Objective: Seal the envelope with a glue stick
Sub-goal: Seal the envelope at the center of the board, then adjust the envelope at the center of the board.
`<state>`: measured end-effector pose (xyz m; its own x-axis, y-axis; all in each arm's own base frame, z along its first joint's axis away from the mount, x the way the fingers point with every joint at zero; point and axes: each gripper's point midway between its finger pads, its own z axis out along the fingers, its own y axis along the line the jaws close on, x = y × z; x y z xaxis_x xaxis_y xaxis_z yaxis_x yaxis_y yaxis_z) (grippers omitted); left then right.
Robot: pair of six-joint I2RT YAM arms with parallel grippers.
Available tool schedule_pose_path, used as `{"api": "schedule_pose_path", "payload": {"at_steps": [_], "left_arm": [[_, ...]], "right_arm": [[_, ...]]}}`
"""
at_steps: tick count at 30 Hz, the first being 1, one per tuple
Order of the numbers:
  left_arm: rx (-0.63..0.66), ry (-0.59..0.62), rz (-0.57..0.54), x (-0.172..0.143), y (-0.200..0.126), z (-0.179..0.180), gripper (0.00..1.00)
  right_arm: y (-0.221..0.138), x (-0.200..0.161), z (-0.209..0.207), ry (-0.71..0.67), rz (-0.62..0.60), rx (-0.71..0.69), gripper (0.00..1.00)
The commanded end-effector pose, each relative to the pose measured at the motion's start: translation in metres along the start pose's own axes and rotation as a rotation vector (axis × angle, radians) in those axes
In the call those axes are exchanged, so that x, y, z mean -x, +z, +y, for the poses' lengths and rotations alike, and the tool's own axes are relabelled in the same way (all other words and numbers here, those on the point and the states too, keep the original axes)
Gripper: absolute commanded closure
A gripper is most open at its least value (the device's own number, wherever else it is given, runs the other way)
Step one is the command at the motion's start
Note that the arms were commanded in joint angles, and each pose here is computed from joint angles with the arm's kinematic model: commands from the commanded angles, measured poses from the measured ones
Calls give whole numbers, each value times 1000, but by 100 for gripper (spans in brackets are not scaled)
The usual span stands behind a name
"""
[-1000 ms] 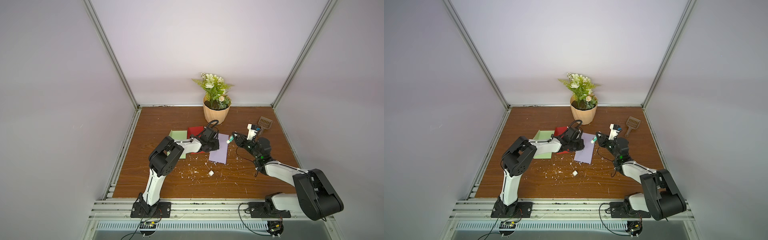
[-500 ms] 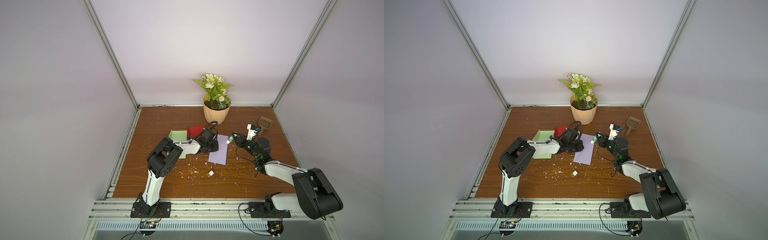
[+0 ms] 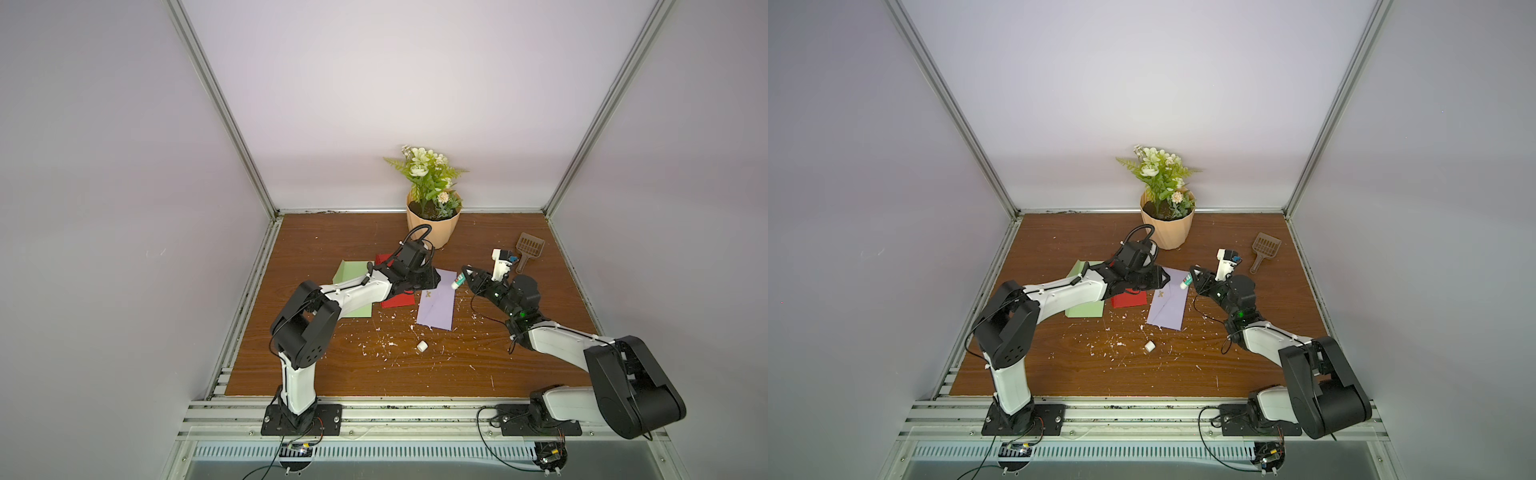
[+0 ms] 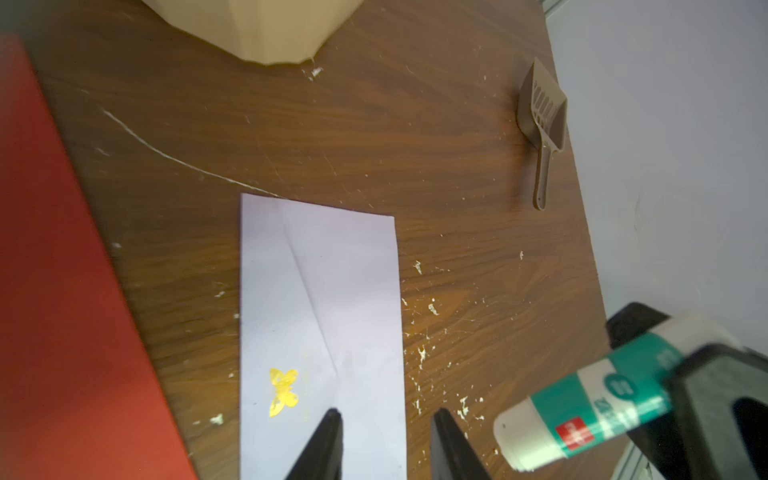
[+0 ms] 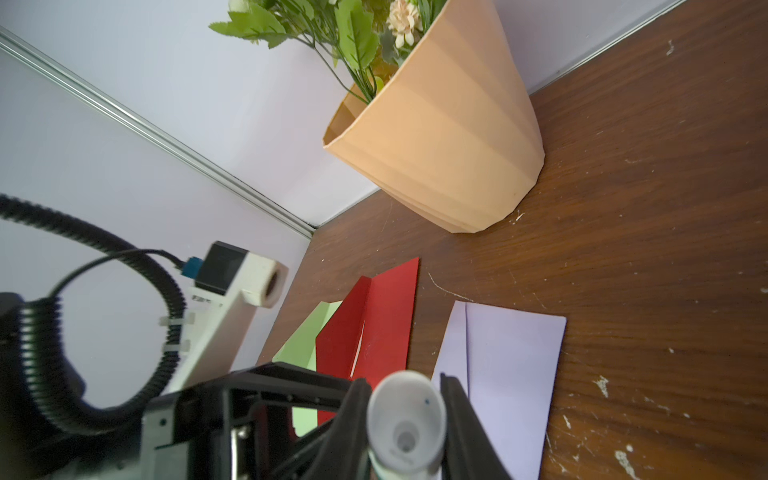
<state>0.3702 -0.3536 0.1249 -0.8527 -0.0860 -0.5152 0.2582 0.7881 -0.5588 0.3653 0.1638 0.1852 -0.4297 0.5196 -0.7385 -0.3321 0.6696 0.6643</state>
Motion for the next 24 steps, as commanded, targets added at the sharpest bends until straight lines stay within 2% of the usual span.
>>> {"api": "schedule_pose_path", "payload": {"at_steps": [1,4,10,13,15,20,24], "left_arm": [[116,13,-3,-4,-22,31,46],[157,16,-15,-7,-41,45,36],[262,-31,-32,-18,-76,95,34],[346,-67,-49,-23,-94,124,34],[416,-76,-61,-26,-103,142,30],[434,-75,-75,-23,-110,154,21],[461,-51,-51,-26,-99,166,21]], "right_arm": [[9,14,29,-83,-27,46,100],[18,9,44,-137,-12,49,100],[36,-6,71,-182,24,84,100],[43,-12,80,-184,36,99,100],[47,-14,83,-187,43,103,100],[52,-18,87,-183,54,104,100],[56,-18,89,-172,57,107,100]]}}
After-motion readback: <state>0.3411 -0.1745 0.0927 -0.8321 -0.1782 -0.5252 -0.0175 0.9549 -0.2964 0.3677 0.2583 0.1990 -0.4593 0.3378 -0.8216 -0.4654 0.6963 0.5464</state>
